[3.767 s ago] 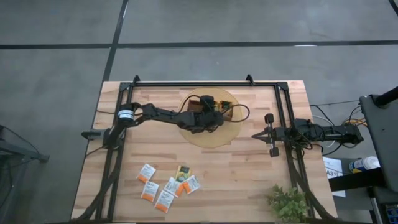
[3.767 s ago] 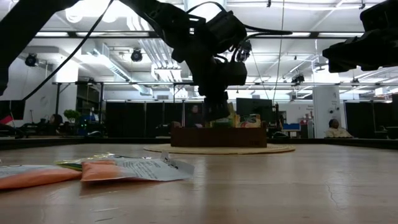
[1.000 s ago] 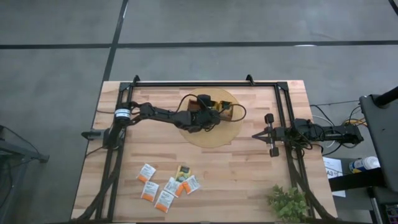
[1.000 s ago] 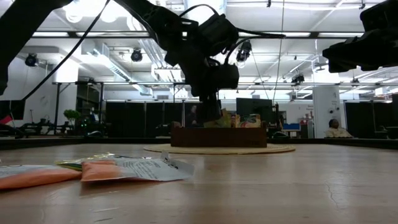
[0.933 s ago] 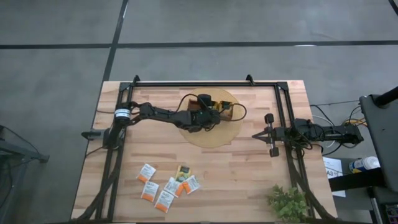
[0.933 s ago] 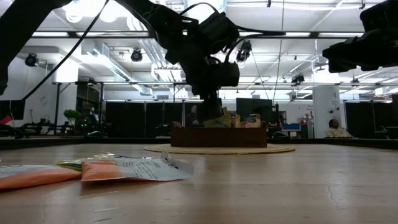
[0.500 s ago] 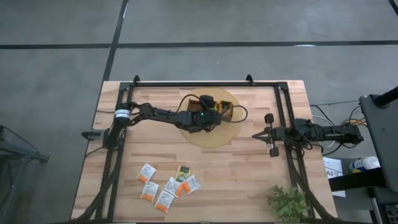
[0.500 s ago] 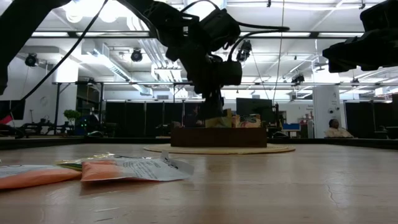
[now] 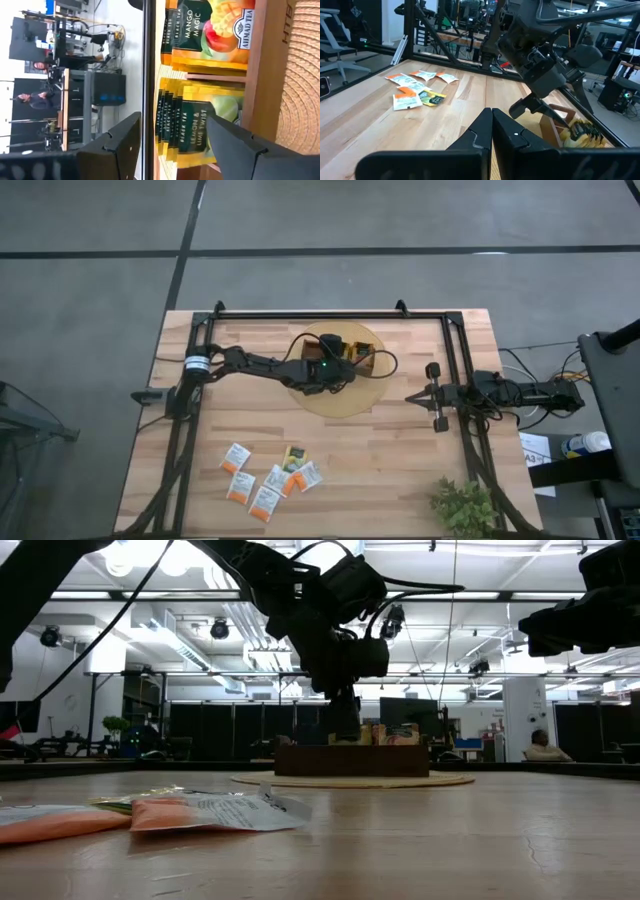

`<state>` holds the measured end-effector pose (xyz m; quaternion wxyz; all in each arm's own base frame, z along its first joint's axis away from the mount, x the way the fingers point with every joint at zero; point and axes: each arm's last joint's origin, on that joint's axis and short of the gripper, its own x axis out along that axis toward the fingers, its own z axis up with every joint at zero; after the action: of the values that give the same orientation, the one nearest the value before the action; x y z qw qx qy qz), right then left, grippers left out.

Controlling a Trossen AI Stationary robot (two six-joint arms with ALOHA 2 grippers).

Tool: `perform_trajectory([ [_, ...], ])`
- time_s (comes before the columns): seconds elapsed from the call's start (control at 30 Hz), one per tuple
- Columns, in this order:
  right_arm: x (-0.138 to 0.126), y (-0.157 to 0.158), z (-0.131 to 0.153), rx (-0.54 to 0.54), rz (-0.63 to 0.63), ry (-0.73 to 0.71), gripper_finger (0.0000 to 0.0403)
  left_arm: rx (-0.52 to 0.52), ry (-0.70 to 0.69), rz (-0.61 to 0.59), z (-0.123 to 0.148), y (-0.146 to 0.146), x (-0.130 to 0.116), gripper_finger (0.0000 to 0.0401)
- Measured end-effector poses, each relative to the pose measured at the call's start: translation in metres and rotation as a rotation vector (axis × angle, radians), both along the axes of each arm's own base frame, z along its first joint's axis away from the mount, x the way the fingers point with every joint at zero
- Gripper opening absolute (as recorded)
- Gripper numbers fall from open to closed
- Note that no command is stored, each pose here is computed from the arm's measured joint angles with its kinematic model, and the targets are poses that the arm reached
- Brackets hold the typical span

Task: Pick & Place Tea
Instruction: Put left green tea bag into the middle section of wooden organizer, then put the green tea bag into the middle section of wooden organizer

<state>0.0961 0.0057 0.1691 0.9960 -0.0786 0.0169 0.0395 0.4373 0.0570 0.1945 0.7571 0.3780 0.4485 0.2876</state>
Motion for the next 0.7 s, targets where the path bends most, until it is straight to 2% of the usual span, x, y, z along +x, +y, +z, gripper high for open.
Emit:
perform_trajectory([
  [0.13,0.000,0.000,0.000,0.000,0.000,0.000,0.0009,0.001,0.013,-0.002,-0.002,-0.001,-0.001,0.0218],
  [0.27,0.000,0.000,0.000,0.000,0.000,0.000,0.0009,0.075,0.068,0.016,0.000,-0.001,-0.002,0.0218],
  [0.4,0.000,0.000,0.000,0.000,0.000,0.000,0.0009,0.109,0.058,0.035,0.015,-0.004,-0.005,0.0218],
  [0.57,0.000,0.000,0.000,0.000,0.000,0.000,0.0009,0.048,0.017,0.029,0.039,-0.017,-0.020,0.0218],
  [0.7,0.000,0.000,0.000,0.000,-0.001,0.000,0.0009,-0.069,-0.019,0.033,0.060,-0.034,-0.041,0.0218],
])
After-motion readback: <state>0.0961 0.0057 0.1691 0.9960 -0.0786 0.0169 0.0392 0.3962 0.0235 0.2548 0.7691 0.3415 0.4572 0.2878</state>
